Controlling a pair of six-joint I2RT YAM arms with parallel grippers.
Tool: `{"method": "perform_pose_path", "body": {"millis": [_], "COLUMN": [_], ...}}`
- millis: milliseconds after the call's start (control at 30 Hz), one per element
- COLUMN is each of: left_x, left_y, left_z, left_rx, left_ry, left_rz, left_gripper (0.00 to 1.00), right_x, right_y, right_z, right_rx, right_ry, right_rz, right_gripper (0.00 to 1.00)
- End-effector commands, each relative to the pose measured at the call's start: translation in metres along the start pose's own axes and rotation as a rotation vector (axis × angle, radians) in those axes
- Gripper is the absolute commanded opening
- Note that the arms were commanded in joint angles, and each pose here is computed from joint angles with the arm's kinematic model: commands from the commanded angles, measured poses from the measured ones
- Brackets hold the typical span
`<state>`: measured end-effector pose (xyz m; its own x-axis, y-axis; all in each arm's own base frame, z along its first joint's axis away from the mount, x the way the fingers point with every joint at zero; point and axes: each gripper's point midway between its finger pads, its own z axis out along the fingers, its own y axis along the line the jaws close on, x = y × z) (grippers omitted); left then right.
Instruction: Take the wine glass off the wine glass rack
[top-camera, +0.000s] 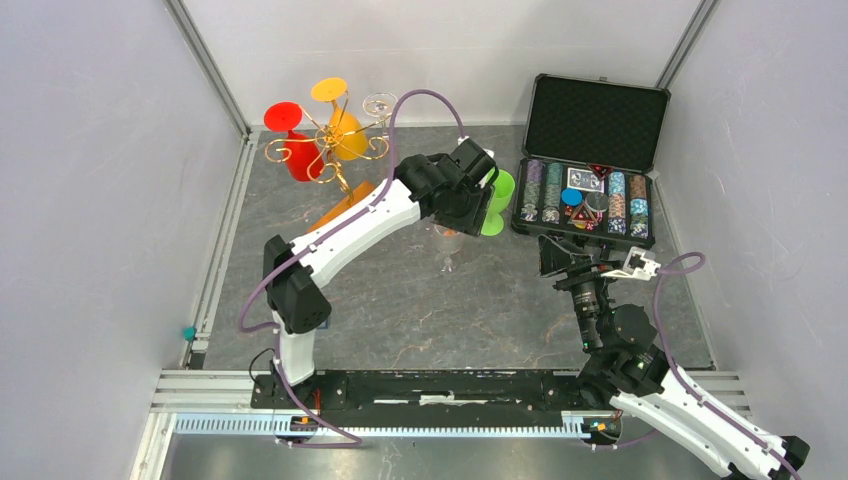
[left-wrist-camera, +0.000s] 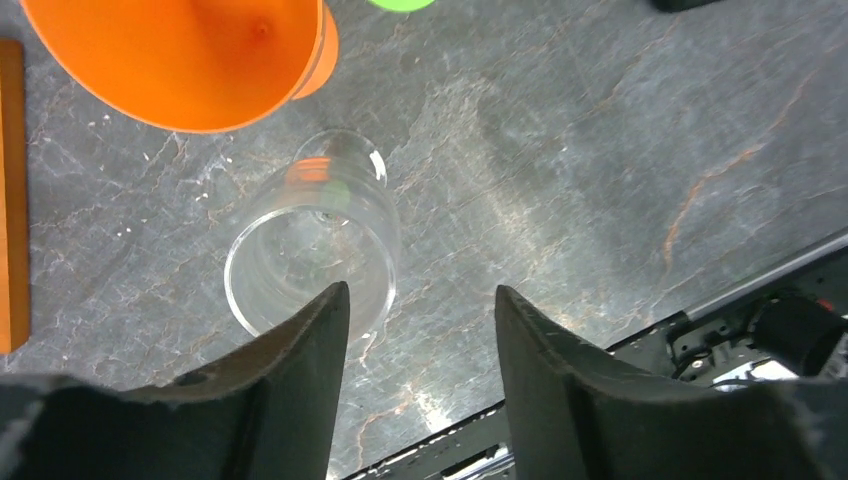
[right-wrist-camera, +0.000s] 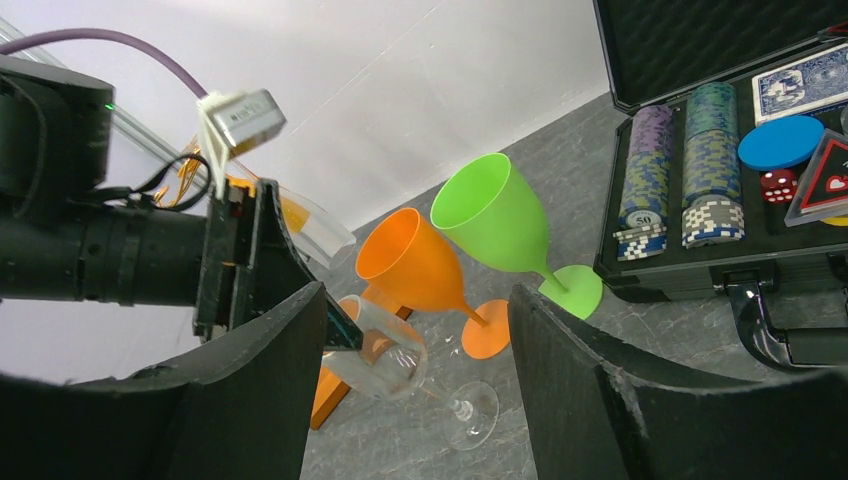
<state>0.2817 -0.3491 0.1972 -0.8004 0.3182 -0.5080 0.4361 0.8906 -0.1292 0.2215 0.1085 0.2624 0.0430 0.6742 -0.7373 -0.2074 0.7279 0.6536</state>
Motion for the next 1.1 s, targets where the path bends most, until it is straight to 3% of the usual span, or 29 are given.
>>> {"method": "perform_pose_path", "body": {"millis": [0, 133, 267, 367, 500, 767, 1067], "left_x": [-0.037, -0.057, -0.083, -0.105, -0.127, -0.115, -0.073], "left_y": [-0.011, -0.014, -0.012, 0.006, 0.061, 0.209, 0.342], "left_z": [-0.059, -0.099, -0.152, -0.191, -0.235, -0.268, -0.253], "left_rx": [0.083, 0.138, 0.182, 0.137, 0.072, -0.049, -0.176], "left_ry": [-0.162, -0.282, -0.469, -0.637, -0.800, -0.901, -0.845], "left_rz": [0.033, 0.042, 0.062, 0.036, -0.121, -0.495, -0.772], "left_gripper": [0.65, 0.78, 0.99, 1.00, 1.00, 1.00, 1.00], "right_x": [-0.014, -0.015, -0.012, -0.008, -0.006, -0.007, -0.005], "right_y": [0.012, 0.013, 0.012, 0.012, 0.013, 0.011, 0.011], "right_z": [0.001, 0.001, 0.002, 0.003, 0.003, 0.004, 0.005], "right_rx": [-0.023, -0.024, -0.015, -0.014, -0.016, -0.002, 0.000], "right_ry": [-0.020, -0.020, -0.009, 0.002, 0.011, 0.005, 0.015], "right_rz": [0.022, 0.021, 0.019, 0.019, 0.015, 0.003, -0.010], "right_gripper": [0.71, 0.71, 0.71, 0.71, 0.71, 0.71, 0.71]}}
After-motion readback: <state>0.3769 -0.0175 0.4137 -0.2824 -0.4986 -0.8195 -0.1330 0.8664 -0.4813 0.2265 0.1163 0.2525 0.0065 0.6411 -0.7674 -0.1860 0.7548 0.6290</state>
